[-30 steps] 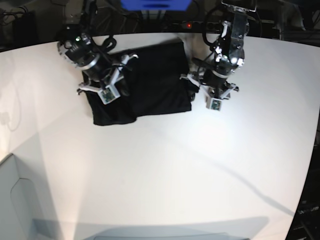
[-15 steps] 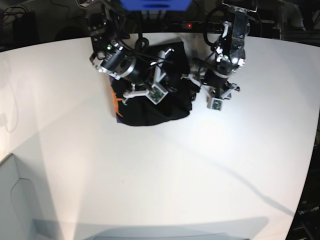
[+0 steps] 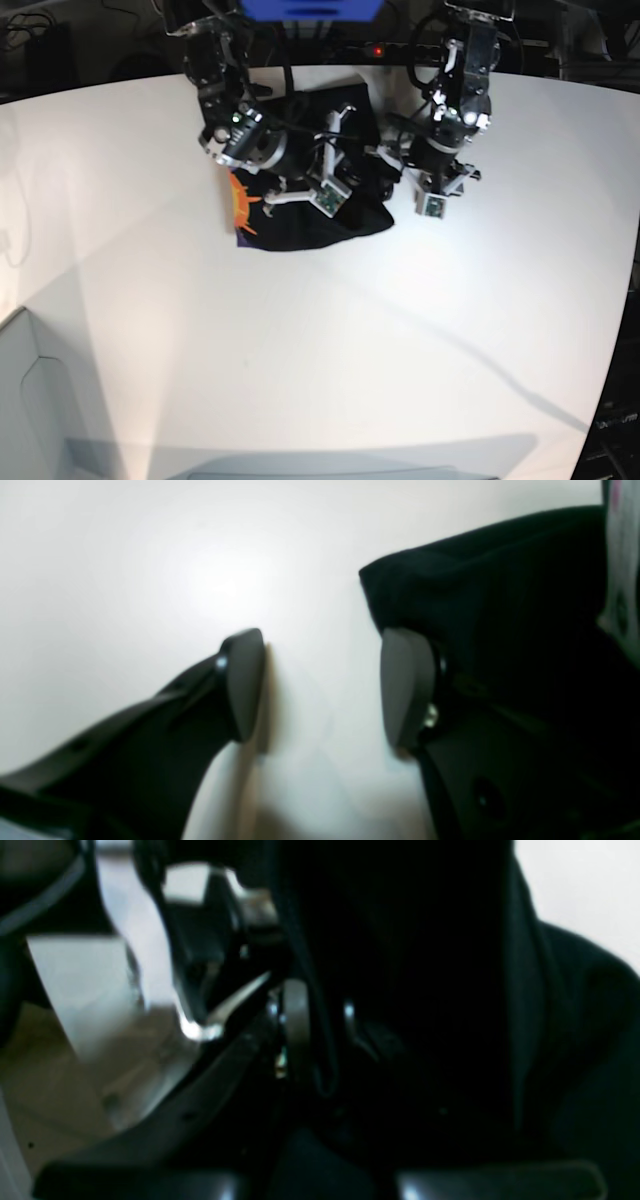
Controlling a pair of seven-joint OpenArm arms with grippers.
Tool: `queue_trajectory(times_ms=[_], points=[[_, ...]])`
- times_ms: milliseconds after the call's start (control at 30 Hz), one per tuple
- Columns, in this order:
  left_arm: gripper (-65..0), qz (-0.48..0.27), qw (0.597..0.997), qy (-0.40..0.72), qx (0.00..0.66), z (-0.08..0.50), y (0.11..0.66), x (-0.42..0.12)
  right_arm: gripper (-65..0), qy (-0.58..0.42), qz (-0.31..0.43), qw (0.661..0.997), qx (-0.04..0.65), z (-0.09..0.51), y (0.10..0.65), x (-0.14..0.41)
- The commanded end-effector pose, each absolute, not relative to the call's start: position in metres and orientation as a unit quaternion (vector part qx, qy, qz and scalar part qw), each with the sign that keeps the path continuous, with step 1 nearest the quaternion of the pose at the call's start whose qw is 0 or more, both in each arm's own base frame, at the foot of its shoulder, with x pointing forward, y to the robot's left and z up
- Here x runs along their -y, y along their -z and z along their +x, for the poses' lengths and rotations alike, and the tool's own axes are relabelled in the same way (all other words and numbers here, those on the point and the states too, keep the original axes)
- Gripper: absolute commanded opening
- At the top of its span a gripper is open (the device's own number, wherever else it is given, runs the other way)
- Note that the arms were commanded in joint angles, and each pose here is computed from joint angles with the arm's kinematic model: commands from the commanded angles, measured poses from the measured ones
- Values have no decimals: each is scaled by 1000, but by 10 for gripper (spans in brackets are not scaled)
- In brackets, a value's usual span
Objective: Fold the T-shirt properly
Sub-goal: 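Lift the strip end with the right gripper and fold it over toward the left gripper, then grasp the folded bundle's edge with the left gripper beside the right gripper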
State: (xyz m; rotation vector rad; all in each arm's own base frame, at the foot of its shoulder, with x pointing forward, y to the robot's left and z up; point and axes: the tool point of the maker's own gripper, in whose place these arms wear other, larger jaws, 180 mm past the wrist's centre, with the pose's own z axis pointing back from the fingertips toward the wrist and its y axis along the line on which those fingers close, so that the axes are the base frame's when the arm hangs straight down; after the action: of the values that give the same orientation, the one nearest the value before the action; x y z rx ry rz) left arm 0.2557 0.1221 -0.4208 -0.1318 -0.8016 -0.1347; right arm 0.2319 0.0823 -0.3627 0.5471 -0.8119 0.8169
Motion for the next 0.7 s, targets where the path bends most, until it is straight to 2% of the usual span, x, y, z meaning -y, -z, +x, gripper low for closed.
queue_trajectory(times_ms=[0,167,233,333,433,667], points=[[-288,-62,920,59,381,253,421,-125,-602,-379,271,790,398,235,350,-90],[-288,-49,910,44,409,261,399,-139,-382,-374,269,784,416,239,338,-87],[-288,-45,904,41,423,265,389,-143,-323,-373,263,775,437,241,322,-85],[-287,-30,903,28,428,262,384,-158,-303,-371,256,761,467,239,299,-81],[-287,-12,902,14,432,256,378,-176,-303,-365,236,761,482,236,289,-62],[-287,51,897,-37,438,242,366,-238,-303,-331,195,801,458,232,313,-16]])
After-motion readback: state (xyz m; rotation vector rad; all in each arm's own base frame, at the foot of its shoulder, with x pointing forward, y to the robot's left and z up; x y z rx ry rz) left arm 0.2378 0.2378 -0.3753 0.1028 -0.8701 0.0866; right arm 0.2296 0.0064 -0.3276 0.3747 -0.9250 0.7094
